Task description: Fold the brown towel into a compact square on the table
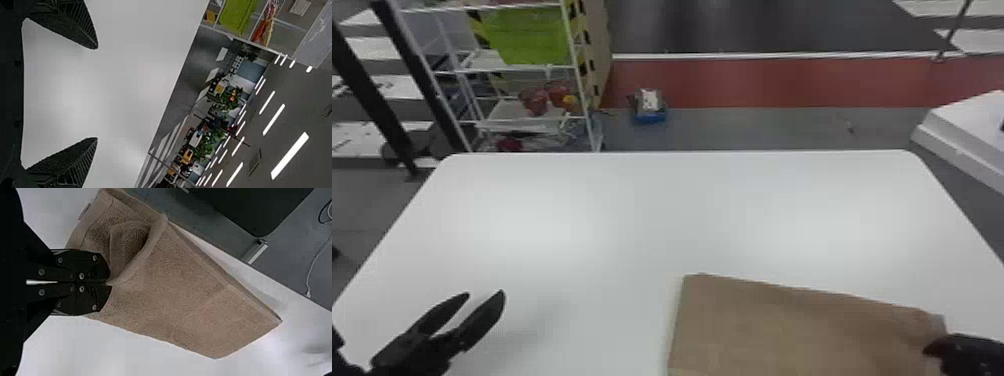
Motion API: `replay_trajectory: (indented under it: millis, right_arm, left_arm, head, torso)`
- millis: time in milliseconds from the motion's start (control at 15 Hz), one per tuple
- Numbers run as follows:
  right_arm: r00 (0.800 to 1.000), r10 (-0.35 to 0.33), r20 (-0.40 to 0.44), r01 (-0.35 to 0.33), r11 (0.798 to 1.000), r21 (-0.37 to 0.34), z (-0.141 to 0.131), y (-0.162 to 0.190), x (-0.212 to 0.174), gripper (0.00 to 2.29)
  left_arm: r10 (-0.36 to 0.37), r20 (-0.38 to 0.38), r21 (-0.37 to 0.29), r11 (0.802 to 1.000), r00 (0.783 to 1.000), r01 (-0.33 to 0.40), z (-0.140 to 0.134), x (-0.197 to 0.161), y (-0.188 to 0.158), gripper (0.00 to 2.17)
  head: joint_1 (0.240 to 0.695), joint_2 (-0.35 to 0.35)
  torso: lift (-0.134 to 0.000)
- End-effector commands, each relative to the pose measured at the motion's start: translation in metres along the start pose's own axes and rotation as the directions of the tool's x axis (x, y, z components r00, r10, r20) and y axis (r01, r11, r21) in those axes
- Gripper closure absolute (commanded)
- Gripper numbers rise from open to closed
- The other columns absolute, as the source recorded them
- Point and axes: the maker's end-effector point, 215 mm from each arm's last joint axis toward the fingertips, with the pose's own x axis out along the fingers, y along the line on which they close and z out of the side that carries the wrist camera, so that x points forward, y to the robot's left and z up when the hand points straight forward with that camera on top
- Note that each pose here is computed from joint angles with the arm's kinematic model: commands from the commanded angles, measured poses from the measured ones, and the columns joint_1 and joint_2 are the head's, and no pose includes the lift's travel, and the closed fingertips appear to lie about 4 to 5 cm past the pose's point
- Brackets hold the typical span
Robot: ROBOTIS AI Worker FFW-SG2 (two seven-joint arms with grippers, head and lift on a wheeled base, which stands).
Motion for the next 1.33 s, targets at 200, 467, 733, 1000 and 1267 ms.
replay_trajectory:
  millis: [200, 467, 733, 1000, 1267]
  right_arm:
    - [0.996, -0.083, 0.010, 0.083, 0.997, 0.006, 0.000, -0.027, -0.018, 1.56]
    - [0.985, -0.173, -0.022, 0.173, 0.985, 0.001, -0.002, -0.044, -0.061, 1.56]
    - [0.997, -0.072, -0.019, 0.073, 0.996, 0.052, -0.016, 0.008, -0.039, 1.56]
    - [0.996, -0.086, -0.007, 0.086, 0.996, 0.035, -0.012, -0.006, -0.033, 1.56]
    - [0.999, -0.045, -0.020, 0.045, 0.999, 0.026, -0.011, 0.007, -0.030, 1.56]
  left_arm:
    - [-0.001, 0.004, -0.003, 1.000, 1.000, 0.001, 0.001, 0.003, 0.000, 0.05]
    - [0.004, 0.009, 0.000, 1.000, 1.000, -0.004, 0.004, 0.003, 0.002, 0.05]
    - [-0.005, 0.006, 0.012, 1.000, 1.000, 0.005, 0.006, 0.012, -0.001, 0.05]
    - [-0.010, 0.000, 0.018, 1.000, 1.000, 0.010, 0.005, 0.014, -0.004, 0.05]
    - [-0.004, -0.002, 0.017, 1.000, 1.000, 0.004, 0.004, 0.012, -0.001, 0.05]
  head:
    - [0.695, 0.034]
    - [0.695, 0.043]
    - [0.695, 0.016]
    - [0.695, -0.014]
    - [0.695, 0.000]
  torso:
    - [-0.134]
    - [-0.134]
    - [-0.134]
    - [-0.134]
    - [-0.134]
